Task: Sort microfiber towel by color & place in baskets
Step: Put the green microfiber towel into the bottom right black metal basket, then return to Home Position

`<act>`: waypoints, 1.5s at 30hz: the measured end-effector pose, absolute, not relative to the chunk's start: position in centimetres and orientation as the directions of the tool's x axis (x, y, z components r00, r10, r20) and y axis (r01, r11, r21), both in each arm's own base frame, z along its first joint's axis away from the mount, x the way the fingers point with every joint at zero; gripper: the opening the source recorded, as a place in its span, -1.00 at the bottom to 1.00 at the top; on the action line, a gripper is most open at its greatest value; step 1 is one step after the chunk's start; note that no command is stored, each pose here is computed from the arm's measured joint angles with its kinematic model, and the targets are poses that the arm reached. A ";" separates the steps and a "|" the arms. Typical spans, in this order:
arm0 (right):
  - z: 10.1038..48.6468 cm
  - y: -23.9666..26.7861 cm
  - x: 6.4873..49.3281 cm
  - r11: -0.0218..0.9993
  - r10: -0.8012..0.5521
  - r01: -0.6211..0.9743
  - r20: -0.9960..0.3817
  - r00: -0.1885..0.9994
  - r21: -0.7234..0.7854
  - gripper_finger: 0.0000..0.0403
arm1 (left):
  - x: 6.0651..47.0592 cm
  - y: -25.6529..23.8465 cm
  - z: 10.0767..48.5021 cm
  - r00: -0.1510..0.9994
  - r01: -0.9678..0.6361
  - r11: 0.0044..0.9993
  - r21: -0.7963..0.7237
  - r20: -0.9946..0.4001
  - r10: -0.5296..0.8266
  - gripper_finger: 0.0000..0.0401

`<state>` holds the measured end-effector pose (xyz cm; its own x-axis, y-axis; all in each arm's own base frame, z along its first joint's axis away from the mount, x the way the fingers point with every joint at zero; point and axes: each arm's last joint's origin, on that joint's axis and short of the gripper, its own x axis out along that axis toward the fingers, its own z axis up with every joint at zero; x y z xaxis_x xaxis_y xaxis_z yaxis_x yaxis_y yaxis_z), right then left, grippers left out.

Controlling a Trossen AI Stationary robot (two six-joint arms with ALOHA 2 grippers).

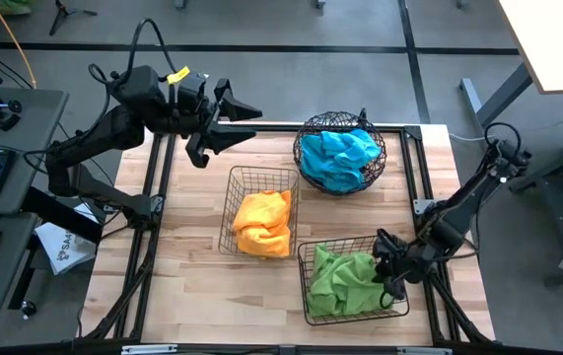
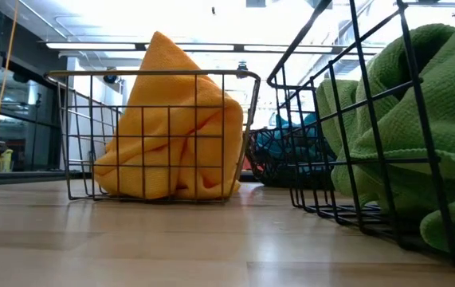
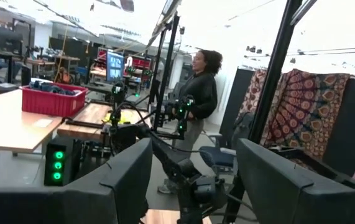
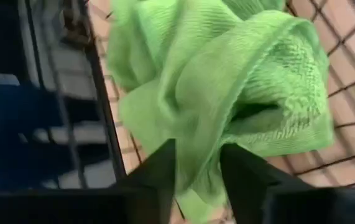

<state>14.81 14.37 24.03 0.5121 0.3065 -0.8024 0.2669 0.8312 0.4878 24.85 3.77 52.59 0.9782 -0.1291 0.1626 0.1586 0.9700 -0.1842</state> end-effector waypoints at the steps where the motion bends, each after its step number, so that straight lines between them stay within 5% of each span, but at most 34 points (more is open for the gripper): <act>1: 24.7 14.3 14.8 0.855 0.305 0.232 -0.812 0.498 0.464 -0.35 | 24.6 3.8 52.7 0.978 0.157 0.970 -0.183 0.166 -0.127 0.11; 10: 30.9 13.1 13.9 0.958 0.230 0.050 -0.863 0.449 0.281 0.43 | 23.4 3.8 52.7 0.985 0.137 0.975 -0.177 0.130 -0.114 0.11; 17: 29.5 12.0 13.7 0.957 0.123 0.197 -0.911 0.393 0.214 0.52 | 24.1 3.9 49.6 0.989 0.099 0.982 -0.161 -0.091 -0.115 0.11; 24: 29.1 11.1 14.4 0.958 0.087 0.205 -0.885 0.457 0.200 0.18 | 24.8 4.0 43.4 0.988 0.086 0.965 -0.249 -0.107 -0.116 0.11; 32: 31.2 7.5 14.4 0.937 0.052 0.246 -0.798 0.601 0.247 -0.91 | 21.2 4.2 37.1 0.997 0.040 0.935 -0.352 0.079 -0.013 0.07; 39: 32.7 4.5 14.6 0.915 -0.029 0.298 -0.691 0.722 0.273 -0.98 | 17.1 3.9 31.8 0.972 -0.019 0.925 -0.379 0.209 0.106 -0.17; 45: 33.0 3.4 16.3 0.899 0.031 0.228 -0.571 0.820 0.375 -0.99 | 14.7 3.5 27.2 0.949 -0.025 0.914 -0.406 0.277 0.149 -0.56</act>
